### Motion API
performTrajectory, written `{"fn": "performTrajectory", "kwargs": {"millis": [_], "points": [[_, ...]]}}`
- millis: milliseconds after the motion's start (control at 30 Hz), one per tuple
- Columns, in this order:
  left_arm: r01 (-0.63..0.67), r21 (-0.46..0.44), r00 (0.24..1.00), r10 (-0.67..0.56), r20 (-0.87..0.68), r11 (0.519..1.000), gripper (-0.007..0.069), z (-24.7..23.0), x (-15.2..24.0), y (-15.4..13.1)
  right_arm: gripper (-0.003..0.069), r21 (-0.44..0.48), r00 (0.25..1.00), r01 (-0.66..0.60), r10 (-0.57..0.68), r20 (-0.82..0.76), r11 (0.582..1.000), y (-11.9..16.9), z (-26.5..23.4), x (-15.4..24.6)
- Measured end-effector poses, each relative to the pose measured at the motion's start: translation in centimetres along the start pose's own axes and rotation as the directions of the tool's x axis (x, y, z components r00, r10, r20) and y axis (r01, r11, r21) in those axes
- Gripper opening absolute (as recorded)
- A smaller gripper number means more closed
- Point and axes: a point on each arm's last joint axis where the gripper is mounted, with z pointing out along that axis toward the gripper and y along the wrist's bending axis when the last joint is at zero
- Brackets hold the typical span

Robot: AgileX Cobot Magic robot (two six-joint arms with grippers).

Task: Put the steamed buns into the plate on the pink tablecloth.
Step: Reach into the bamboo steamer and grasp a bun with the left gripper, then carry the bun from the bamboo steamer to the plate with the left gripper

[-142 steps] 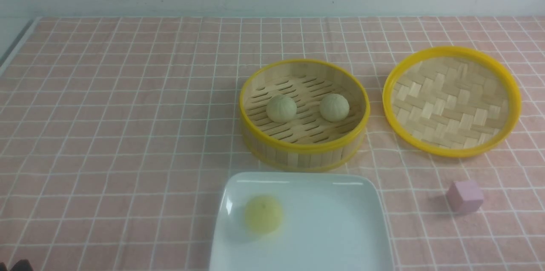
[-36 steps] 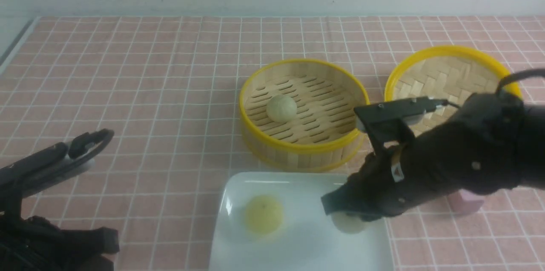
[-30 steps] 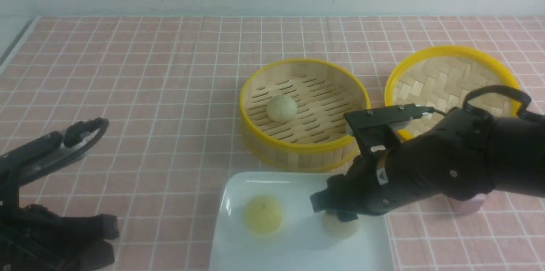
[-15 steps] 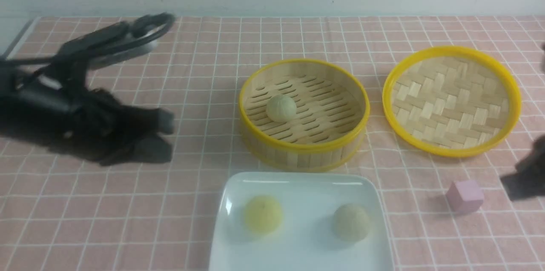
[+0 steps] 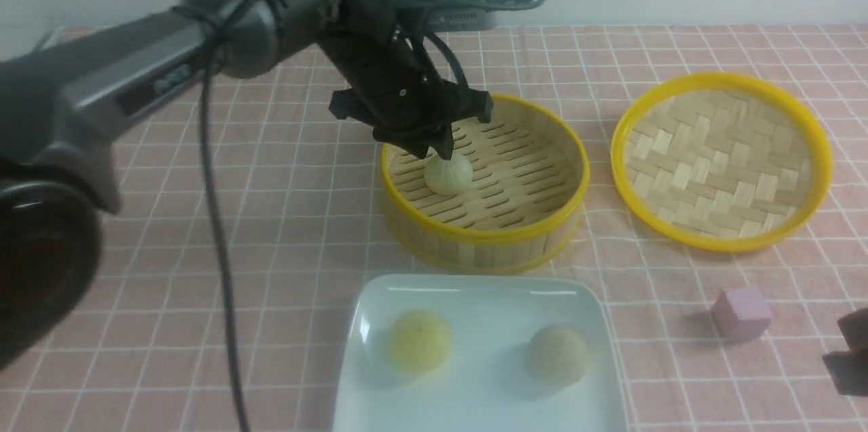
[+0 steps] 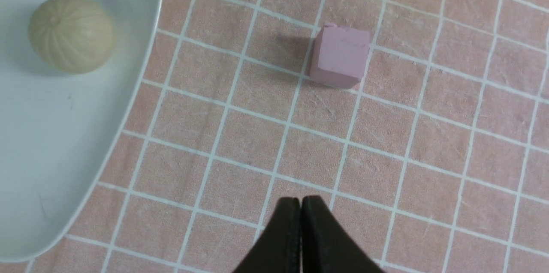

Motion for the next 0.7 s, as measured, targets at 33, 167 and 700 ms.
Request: {"fn": "performTrajectory", "kwargs": {"millis": [33,167,700], "points": [[-0.004,-0.016,1.000,0.003,-0.003,1.000,0.0297,0.9,-0.3,0.1,-0.0002,-0.003,1.000,0.000,0.000,0.008,1.000,0.0,0.0,-0.1],[-0.011,-0.047,1.000,0.010,-0.022,0.999,0.0310,3.8,-0.7,0.5,0.0000,-0.008,1.000,0.000,0.001,0.021,1.000,0.1,0.0,-0.2],[-0.092,0.025,0.972,0.095,-0.216,0.995,0.0025,-5.7,3.1,-3.7,0.0009,-0.009,1.000,0.001,0.000,0.026,1.000,0.1,0.0,-0.2]]}}
